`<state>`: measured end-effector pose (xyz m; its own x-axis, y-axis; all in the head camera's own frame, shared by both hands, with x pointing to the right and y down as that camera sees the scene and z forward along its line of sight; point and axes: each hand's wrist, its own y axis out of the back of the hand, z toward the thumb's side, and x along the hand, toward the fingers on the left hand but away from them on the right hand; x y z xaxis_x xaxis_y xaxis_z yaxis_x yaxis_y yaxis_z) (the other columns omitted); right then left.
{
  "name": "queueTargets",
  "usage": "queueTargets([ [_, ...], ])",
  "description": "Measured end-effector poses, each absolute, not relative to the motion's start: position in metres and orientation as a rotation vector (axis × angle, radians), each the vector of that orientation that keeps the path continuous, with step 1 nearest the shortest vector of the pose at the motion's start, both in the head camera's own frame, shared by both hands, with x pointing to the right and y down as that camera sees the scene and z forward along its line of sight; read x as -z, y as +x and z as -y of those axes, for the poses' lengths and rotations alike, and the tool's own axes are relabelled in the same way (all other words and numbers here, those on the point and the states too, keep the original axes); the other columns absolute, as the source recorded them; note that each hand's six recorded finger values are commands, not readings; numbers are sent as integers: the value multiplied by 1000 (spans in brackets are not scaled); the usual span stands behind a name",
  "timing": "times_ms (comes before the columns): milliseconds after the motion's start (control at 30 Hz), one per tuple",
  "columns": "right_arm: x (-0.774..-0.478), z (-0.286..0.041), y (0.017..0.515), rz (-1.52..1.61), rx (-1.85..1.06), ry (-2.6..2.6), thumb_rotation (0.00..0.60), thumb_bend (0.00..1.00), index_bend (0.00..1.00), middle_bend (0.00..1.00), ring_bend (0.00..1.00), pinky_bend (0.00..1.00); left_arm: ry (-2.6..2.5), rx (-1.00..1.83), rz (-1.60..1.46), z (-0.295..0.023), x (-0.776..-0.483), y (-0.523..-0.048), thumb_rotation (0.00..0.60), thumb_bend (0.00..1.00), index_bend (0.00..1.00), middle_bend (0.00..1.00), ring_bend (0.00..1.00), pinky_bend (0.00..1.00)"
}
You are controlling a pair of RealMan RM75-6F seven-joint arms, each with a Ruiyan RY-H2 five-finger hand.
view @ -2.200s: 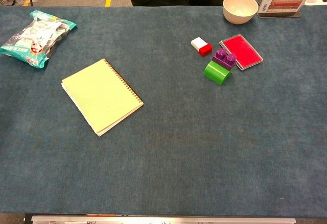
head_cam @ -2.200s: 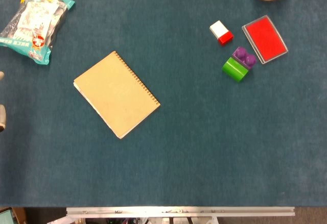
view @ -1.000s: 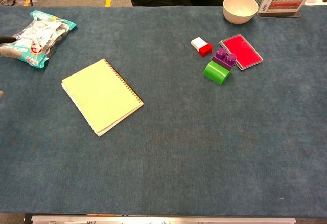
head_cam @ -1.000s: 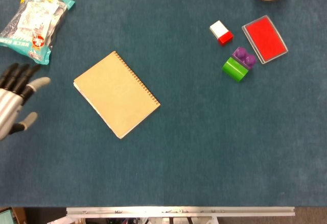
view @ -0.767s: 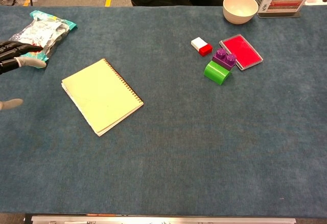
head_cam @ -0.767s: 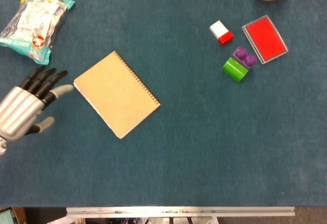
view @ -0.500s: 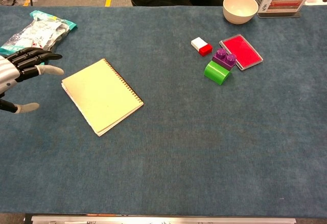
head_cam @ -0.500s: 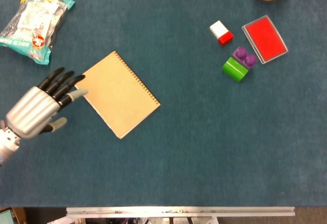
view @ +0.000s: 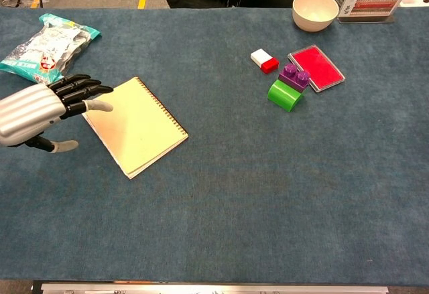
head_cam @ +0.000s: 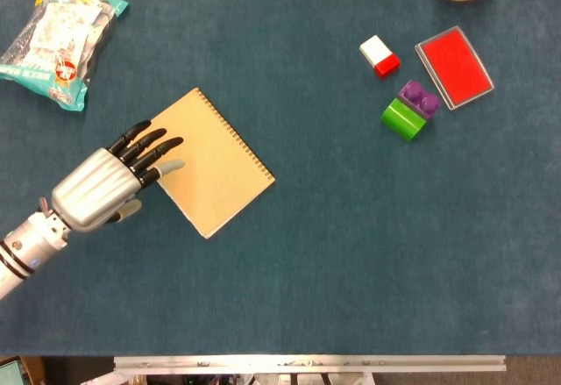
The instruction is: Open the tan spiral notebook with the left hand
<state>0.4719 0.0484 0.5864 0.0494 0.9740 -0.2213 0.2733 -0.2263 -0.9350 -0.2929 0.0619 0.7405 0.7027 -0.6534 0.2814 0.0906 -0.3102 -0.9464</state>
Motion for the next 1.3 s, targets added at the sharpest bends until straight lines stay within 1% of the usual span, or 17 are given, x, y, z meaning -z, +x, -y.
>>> queueTargets([
  [367, -587, -50, 476, 1293, -1231, -1593, 600, 532, 382, 369, 277, 367, -1731, 851, -435, -56, -769, -287, 600, 193, 177, 59, 17, 0],
  [733, -587, -52, 481, 1302, -1241, -1582, 600, 532, 382, 369, 277, 367, -1748, 881, -437, -52, -784, -280, 600, 194, 177, 61, 17, 0],
  [1300, -586, -53, 485, 1319, -1242, -1565, 600, 531, 382, 369, 277, 367, -1773, 854, -470, -47, -788, -265, 600, 194, 177, 62, 17, 0],
])
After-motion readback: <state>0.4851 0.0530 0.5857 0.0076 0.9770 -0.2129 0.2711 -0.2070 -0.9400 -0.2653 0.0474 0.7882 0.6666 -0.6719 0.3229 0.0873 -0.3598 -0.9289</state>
